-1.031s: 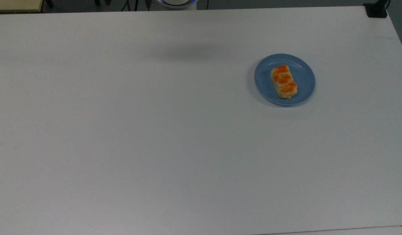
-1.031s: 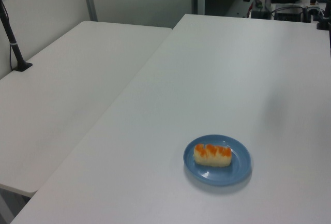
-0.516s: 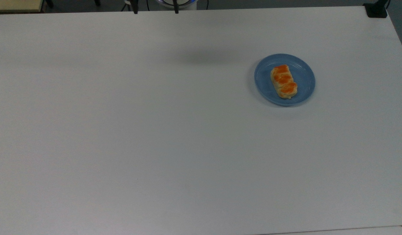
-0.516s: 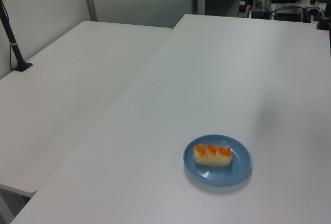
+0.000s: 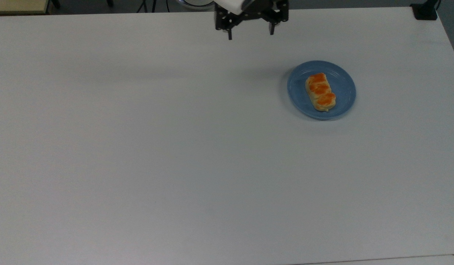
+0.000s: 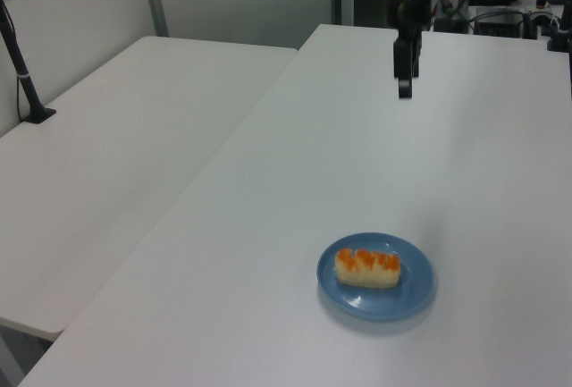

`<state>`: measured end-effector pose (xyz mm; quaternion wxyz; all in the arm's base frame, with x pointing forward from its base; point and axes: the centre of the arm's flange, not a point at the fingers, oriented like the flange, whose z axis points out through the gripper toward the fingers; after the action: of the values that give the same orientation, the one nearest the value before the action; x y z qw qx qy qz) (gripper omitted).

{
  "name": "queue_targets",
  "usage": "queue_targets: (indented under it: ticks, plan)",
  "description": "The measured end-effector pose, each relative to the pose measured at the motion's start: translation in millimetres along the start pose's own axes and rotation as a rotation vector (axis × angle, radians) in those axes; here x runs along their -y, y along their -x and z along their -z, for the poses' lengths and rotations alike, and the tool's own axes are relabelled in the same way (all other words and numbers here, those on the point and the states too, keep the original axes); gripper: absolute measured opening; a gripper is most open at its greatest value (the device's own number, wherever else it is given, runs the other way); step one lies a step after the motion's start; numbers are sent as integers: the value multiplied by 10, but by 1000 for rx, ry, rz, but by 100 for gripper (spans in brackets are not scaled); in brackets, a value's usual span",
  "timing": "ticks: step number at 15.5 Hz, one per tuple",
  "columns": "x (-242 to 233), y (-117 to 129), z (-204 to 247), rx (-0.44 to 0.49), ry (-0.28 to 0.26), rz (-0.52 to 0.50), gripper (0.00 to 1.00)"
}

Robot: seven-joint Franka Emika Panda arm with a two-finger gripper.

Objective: Put the bread on the table
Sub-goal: 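Move the gripper down over the bread on the blue plate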

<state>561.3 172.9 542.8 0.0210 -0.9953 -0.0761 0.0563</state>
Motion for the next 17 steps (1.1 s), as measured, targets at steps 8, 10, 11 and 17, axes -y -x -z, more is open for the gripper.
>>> queue_targets:
  ticks: [8, 10, 11, 17]
  plan:
    - [1161, -249, -1253, 26, 28, 68, 100]
    - [1423, -265, -1497, 18, 41, 52, 100]
    - [1527, -275, -1594, 8, 44, 44, 100]
    - [1894, -305, -1943, -38, 45, 43, 100]
